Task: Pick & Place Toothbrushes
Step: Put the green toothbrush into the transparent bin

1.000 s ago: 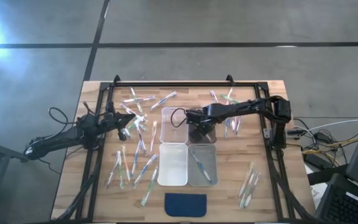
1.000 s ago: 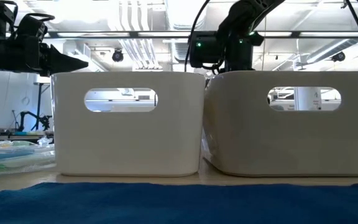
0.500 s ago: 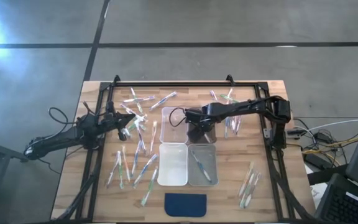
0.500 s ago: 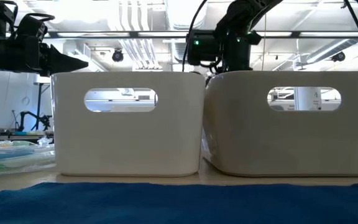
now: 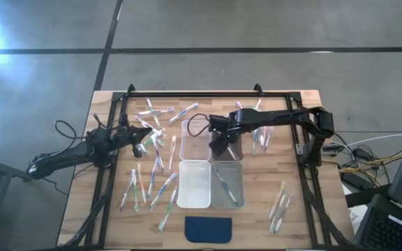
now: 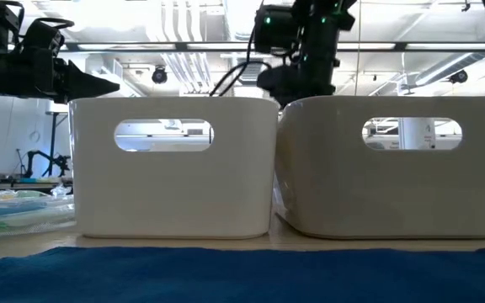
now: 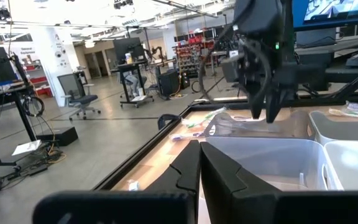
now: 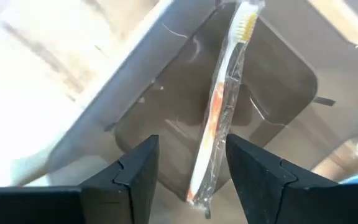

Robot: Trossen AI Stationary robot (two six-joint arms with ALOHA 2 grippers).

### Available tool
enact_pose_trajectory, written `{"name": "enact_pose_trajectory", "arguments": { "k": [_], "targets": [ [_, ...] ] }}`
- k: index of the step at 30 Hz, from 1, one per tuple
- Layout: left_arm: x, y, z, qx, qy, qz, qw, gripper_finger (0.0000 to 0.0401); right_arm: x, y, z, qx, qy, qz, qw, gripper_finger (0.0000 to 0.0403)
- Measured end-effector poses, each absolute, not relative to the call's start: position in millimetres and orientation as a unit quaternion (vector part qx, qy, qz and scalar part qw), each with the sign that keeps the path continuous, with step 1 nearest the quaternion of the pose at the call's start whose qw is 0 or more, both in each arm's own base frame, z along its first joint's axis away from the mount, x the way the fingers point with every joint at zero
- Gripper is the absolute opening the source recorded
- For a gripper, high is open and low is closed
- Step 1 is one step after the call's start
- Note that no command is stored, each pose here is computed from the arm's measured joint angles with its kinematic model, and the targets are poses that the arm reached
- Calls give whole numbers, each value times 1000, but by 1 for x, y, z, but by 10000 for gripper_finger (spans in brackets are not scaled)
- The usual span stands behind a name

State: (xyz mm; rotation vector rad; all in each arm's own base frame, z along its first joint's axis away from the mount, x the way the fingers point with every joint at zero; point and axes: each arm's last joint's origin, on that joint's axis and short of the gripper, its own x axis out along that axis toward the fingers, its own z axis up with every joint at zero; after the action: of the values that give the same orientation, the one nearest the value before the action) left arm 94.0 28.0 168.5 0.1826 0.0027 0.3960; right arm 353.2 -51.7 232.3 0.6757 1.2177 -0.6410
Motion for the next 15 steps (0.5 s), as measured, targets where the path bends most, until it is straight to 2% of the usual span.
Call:
{"name": "enact_pose_trajectory", "arguments": {
  "k": [7,15],
  "targets": [
    [94,28,168,91,1,196,976,18,341,-28,268,292,522,-254,760,144],
    [94,28,168,91,1,196,976,18,309,20,311,164,478,-240,829,83]
  ]
}}
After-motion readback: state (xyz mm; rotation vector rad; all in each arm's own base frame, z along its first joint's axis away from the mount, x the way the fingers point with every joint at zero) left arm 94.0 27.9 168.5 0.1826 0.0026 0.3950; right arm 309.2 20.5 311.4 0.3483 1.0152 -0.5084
